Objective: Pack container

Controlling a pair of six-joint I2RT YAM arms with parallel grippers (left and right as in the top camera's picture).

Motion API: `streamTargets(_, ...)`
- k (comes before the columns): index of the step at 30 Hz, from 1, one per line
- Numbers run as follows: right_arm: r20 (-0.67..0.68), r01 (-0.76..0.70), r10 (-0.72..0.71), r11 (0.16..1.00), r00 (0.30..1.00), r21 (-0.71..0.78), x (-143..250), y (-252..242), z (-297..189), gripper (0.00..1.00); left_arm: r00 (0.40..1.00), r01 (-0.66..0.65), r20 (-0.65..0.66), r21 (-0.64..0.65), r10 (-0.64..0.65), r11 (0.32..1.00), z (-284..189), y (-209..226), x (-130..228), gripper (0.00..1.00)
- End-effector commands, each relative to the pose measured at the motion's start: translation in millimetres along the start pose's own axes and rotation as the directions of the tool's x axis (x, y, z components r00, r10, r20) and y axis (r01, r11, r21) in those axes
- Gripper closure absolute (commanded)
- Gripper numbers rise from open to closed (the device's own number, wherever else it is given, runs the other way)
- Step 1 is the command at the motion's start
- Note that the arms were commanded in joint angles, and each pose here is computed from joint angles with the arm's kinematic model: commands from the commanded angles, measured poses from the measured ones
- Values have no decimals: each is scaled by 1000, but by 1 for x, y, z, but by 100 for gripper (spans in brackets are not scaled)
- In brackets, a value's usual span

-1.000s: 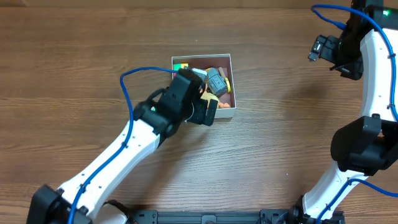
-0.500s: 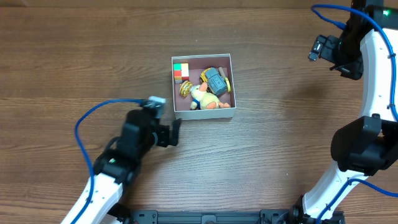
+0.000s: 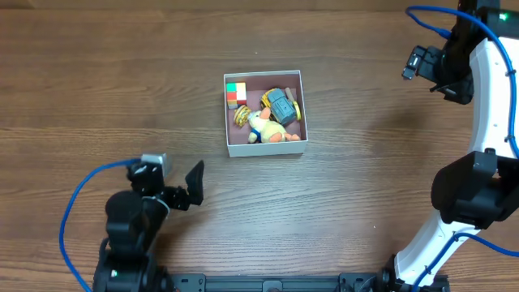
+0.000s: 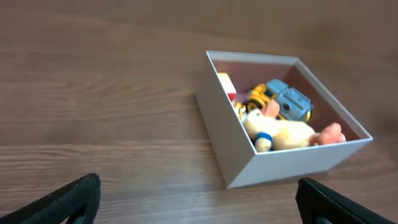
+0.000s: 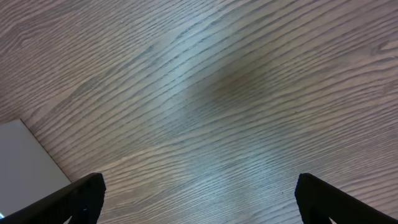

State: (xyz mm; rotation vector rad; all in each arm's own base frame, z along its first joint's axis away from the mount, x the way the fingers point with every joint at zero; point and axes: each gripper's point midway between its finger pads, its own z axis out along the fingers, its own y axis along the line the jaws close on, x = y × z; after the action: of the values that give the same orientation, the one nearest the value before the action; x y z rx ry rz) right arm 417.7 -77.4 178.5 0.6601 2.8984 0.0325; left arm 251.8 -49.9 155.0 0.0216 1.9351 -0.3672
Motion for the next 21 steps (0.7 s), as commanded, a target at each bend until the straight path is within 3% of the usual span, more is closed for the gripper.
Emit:
streamTargets(1,13,-2,2,1000,1000,-1,-1,-1,-4,0,997,-25,78,11,25,1000,-9,1,0,0)
streamTargets(15,13,-2,2,1000,1000,-1,-1,-1,-4,0,974,5,227,-30,2,1000,-19,17,1,0)
streamTargets(21,13,-2,2,1000,1000,-1,-1,0,-4,0,954,-117,271,-47,126,992,-22,14,-10,0)
